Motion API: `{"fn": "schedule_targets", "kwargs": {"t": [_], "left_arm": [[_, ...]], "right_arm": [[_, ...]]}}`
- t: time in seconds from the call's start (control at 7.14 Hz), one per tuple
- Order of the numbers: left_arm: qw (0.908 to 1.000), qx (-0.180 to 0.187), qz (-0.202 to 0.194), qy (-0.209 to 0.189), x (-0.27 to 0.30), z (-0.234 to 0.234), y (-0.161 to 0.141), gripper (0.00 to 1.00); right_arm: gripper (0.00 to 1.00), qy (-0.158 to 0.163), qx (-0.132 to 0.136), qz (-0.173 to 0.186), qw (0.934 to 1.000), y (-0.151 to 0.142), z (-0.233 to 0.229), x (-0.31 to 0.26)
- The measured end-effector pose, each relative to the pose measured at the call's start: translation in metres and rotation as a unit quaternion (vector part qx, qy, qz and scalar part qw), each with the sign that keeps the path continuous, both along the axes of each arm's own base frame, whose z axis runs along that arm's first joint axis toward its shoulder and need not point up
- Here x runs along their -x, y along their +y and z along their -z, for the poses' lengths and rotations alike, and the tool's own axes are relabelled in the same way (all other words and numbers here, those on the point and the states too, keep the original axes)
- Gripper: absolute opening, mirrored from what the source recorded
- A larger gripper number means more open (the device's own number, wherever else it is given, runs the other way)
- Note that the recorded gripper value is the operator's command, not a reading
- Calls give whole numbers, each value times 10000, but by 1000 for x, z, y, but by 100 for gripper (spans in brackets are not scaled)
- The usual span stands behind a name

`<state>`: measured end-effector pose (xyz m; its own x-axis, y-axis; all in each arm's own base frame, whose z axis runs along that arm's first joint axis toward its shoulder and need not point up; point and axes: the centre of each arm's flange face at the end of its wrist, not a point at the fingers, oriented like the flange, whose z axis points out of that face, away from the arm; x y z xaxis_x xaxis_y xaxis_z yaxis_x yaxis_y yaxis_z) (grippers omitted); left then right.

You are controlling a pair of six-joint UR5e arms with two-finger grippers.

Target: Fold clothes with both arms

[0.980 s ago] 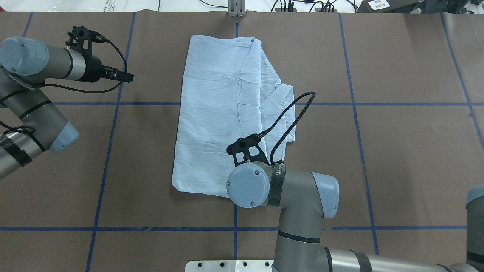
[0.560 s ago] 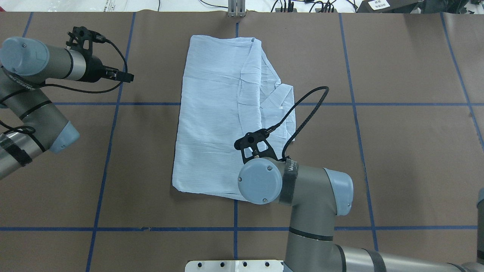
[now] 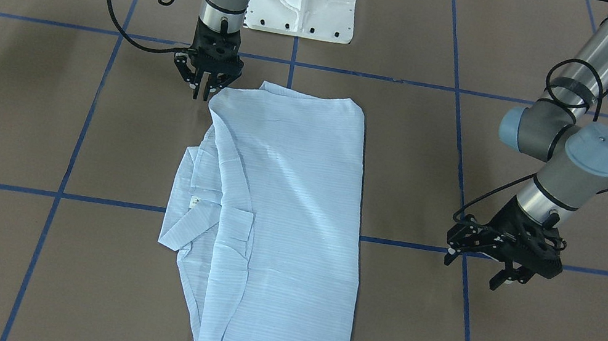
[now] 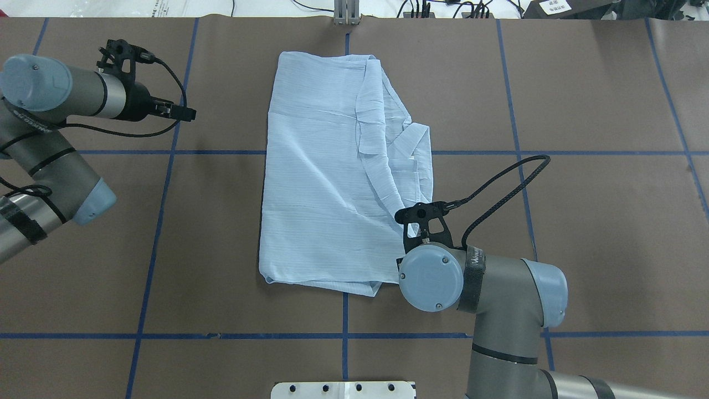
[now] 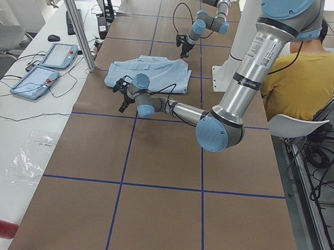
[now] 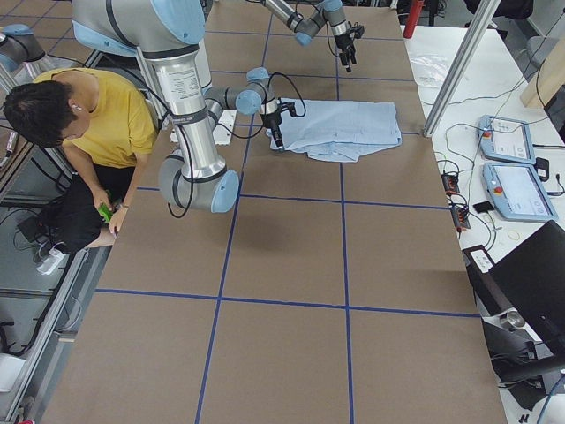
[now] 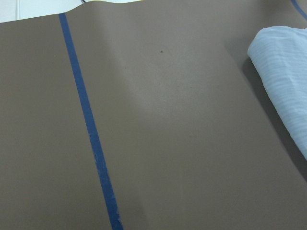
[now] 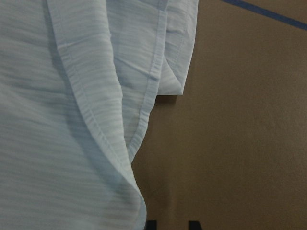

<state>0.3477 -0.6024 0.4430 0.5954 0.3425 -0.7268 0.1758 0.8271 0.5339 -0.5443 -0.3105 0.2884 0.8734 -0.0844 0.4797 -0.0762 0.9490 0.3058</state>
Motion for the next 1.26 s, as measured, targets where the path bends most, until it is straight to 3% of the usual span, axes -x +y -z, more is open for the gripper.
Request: {"fn": "schedule_targets", "kwargs": {"t": [0.14,0.56,0.84,1.26], "left_arm": [[10000,0,-1,0,0,0,0,100],[10000,0,3,-2,0,0,0,100],[10000,1,2,-2,0,0,0,100],[10000,8,3,-9,0,-2,0,100]], "right_arm": [[100,-174,36,-213,9996,-11,10,-4],[100,-544,-220,-527,9969,-78,47,-2],[100,-315,-232,-561,9977,-121,67,41],[100,132,-240,-359,9990,-140,55,69]]}}
